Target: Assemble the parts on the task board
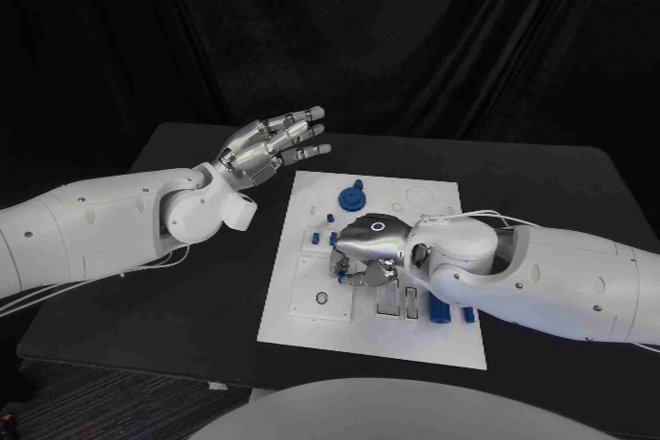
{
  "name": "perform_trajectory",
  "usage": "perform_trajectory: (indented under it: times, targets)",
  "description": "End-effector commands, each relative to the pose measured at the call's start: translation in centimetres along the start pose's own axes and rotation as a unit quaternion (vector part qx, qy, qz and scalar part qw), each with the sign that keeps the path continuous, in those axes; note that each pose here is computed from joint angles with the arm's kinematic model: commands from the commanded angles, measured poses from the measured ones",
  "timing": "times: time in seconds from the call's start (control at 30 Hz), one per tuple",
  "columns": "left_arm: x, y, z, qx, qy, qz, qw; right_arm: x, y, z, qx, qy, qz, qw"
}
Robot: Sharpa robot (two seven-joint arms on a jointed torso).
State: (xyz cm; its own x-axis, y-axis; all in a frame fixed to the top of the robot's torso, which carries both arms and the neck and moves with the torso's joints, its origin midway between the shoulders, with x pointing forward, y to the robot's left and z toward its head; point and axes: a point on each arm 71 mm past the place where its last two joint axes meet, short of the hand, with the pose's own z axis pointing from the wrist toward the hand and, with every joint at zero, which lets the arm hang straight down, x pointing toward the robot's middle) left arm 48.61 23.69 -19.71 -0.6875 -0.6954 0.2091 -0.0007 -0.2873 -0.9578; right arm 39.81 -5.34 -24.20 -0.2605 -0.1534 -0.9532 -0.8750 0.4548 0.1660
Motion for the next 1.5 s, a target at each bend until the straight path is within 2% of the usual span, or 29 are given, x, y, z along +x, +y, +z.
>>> perform_trajectory:
  times: [0.03, 0.2, 0.83, 1.0, 1.13, 1.3, 1.5]
  targets:
    - [0.21, 0.06, 0.09, 0.002, 0.007, -0.007, 1.0, 0.3, 0.1, 0.1, 0.005, 0.003, -0.001, 1.0]
    - [0.27, 0.11, 0.12, 0.0, 0.009, -0.008, 1.0, 0.3, 0.2, 0.2, 0.003, 0.0, -0.001, 1.0]
    - [0.27, 0.19, 0.09, -0.003, 0.01, -0.009, 1.0, 0.9, -0.2, 0.0, 0.011, 0.023, 0.001, 1.0]
    - [0.23, 0.2, 0.06, -0.003, 0.009, -0.009, 1.0, 0.9, -0.3, -0.2, 0.01, 0.022, 0.002, 1.0]
    - [0.16, 0.22, 0.04, -0.003, 0.008, -0.009, 1.0, 0.7, -0.5, -0.5, 0.005, 0.006, 0.001, 1.0]
    - [0.09, 0.23, -0.03, -0.003, 0.007, -0.009, 1.0, 0.3, -0.6, -1.2, -0.002, -0.027, 0.0, 1.0]
    - [-0.07, 0.21, -0.2, -0.003, 0.004, -0.007, 1.0, -1.6, -1.7, -3.4, 0.008, -0.076, -0.005, 0.997]
